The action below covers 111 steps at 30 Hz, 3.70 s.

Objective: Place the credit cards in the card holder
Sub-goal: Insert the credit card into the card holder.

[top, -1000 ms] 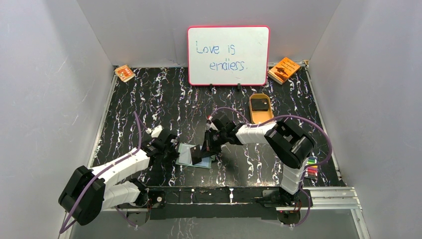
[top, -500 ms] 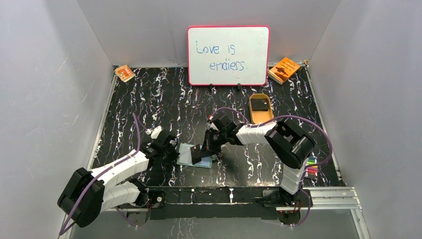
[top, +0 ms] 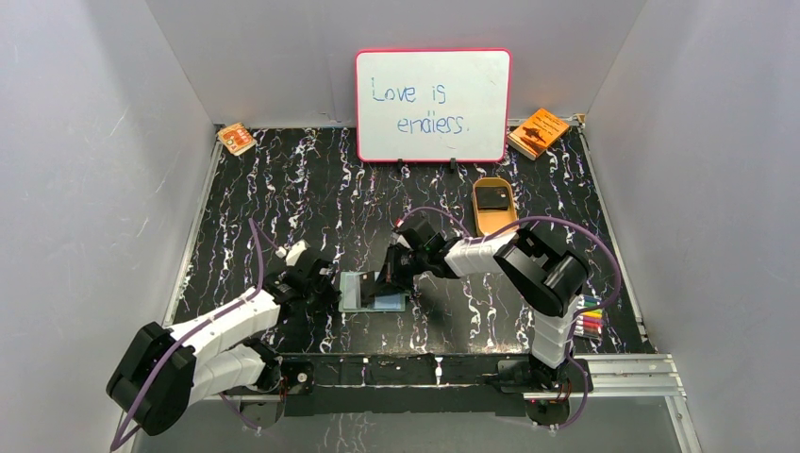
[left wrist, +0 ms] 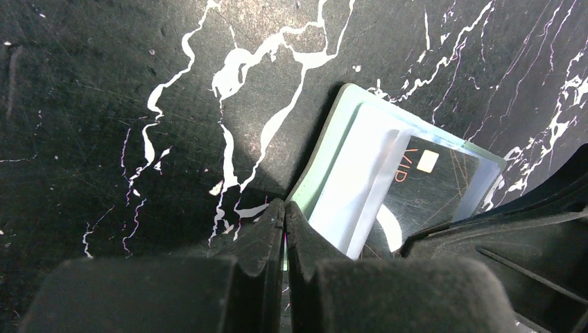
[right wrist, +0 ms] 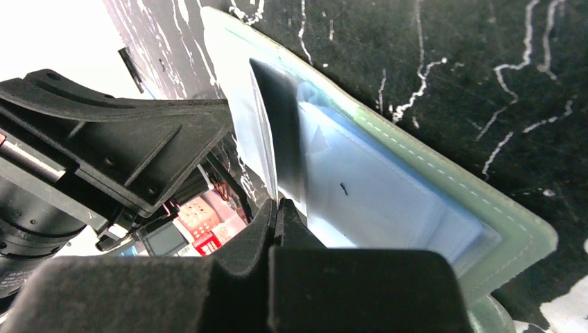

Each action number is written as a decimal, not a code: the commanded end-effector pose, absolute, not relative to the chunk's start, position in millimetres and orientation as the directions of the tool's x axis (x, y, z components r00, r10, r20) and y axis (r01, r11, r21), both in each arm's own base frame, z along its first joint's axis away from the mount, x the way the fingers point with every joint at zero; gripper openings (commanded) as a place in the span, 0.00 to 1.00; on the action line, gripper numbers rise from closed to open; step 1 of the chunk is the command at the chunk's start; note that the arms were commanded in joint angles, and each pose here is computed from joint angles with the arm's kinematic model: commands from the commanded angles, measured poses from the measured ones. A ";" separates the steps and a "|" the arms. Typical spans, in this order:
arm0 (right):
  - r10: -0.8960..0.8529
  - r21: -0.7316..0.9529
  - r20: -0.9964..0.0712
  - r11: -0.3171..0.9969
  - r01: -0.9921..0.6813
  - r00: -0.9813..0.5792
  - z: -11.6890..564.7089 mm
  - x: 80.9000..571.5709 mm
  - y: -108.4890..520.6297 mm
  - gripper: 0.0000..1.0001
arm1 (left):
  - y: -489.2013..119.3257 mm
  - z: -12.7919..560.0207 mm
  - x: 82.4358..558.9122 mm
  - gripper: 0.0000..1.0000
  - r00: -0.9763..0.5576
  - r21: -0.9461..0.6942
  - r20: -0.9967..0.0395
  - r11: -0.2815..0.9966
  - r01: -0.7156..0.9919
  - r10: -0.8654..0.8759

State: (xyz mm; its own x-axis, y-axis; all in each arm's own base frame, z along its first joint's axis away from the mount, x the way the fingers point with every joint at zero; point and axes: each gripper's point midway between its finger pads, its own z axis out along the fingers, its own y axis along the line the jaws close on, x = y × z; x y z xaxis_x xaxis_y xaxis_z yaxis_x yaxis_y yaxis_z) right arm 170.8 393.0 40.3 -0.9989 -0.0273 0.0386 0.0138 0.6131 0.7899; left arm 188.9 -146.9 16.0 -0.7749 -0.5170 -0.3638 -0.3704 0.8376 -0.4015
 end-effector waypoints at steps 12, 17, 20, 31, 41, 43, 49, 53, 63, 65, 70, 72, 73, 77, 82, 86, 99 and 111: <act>0.015 0.759 0.056 0.649 0.052 -0.998 20.7 163.7 395.5 0.00 | -137.3 -5.5 157.3 0.00 -0.825 -0.337 -0.279 0.854 -0.396 -0.492; -0.005 0.763 0.051 0.645 0.036 -0.999 21.2 163.3 400.1 0.00 | -137.2 -6.2 156.9 0.00 -0.826 -0.336 -0.277 0.855 -0.396 -0.491; -0.020 0.763 0.053 0.645 0.028 -0.998 20.5 161.9 402.9 0.00 | -137.6 -6.3 157.0 0.00 -0.827 -0.337 -0.277 0.855 -0.394 -0.490; -0.044 0.771 0.034 0.637 -0.001 -0.998 24.9 163.5 408.7 0.00 | -137.7 -6.4 157.8 0.00 -0.828 -0.334 -0.279 0.858 -0.390 -0.485; -0.036 0.784 -0.001 0.620 -0.023 -0.999 36.0 167.4 409.9 0.31 | -137.2 -5.8 158.0 0.00 -0.827 -0.333 -0.281 0.858 -0.391 -0.486; -0.034 0.786 -0.007 0.618 -0.027 -0.999 37.6 168.3 410.5 0.35 | -137.2 -5.4 158.2 0.00 -0.827 -0.334 -0.283 0.858 -0.391 -0.486; -0.022 0.788 -0.041 0.613 -0.046 -0.999 45.0 173.2 411.4 0.45 | -137.8 -5.5 158.5 0.00 -0.827 -0.336 -0.283 0.858 -0.388 -0.485; -0.035 0.792 -0.039 0.608 -0.052 -0.999 46.2 173.0 414.5 0.45 | -141.0 -5.6 158.8 0.00 -0.828 -0.353 -0.276 0.853 -0.385 -0.488; -0.081 0.791 -0.036 0.607 -0.078 -0.996 44.6 167.1 428.2 0.45 | -142.1 -5.4 158.2 0.00 -0.826 -0.367 -0.274 0.848 -0.383 -0.492; -0.083 0.788 -0.036 0.611 -0.079 -0.996 44.5 166.6 428.1 0.44 | -141.6 -5.4 158.1 0.00 -0.826 -0.365 -0.275 0.848 -0.383 -0.492; -0.077 0.746 -0.077 0.657 -0.109 -0.994 46.5 171.9 420.0 0.48 | -139.6 -4.2 158.7 0.00 -0.822 -0.360 -0.283 0.849 -0.386 -0.494; -0.074 0.704 -0.088 0.701 -0.114 -0.993 44.1 173.4 411.3 0.52 | -138.5 -3.2 159.2 0.00 -0.819 -0.359 -0.289 0.849 -0.388 -0.496; -0.076 0.685 -0.091 0.719 -0.118 -0.993 44.1 173.5 407.3 0.54 | -138.2 -2.6 159.6 0.00 -0.817 -0.359 -0.292 0.849 -0.388 -0.497; -0.078 0.637 -0.117 0.759 -0.135 -0.990 44.4 176.5 397.0 0.60 | -137.1 -1.2 160.9 0.00 -0.813 -0.359 -0.300 0.849 -0.389 -0.499; -0.080 0.616 -0.141 0.773 -0.151 -0.987 47.4 179.0 392.5 0.63 | -137.5 -0.6 161.4 0.00 -0.813 -0.358 -0.301 0.849 -0.388 -0.498; -0.081 0.613 -0.172 0.771 -0.171 -0.982 53.2 184.3 393.7 0.62 | -137.4 1.4 162.3 0.00 -0.812 -0.358 -0.304 0.850 -0.387 -0.498; -0.064 0.666 -0.291 0.703 -0.250 -0.955 84.7 197.5 405.1 0.62 | -139.6 6.2 167.2 0.00 -0.811 -0.365 -0.318 0.853 -0.373 -0.491; -0.100 0.546 -0.349 0.786 -0.289 -0.932 80.6 211.9 390.7 0.61 | -140.9 6.0 168.8 0.00 -0.812 -0.366 -0.319 0.854 -0.370 -0.489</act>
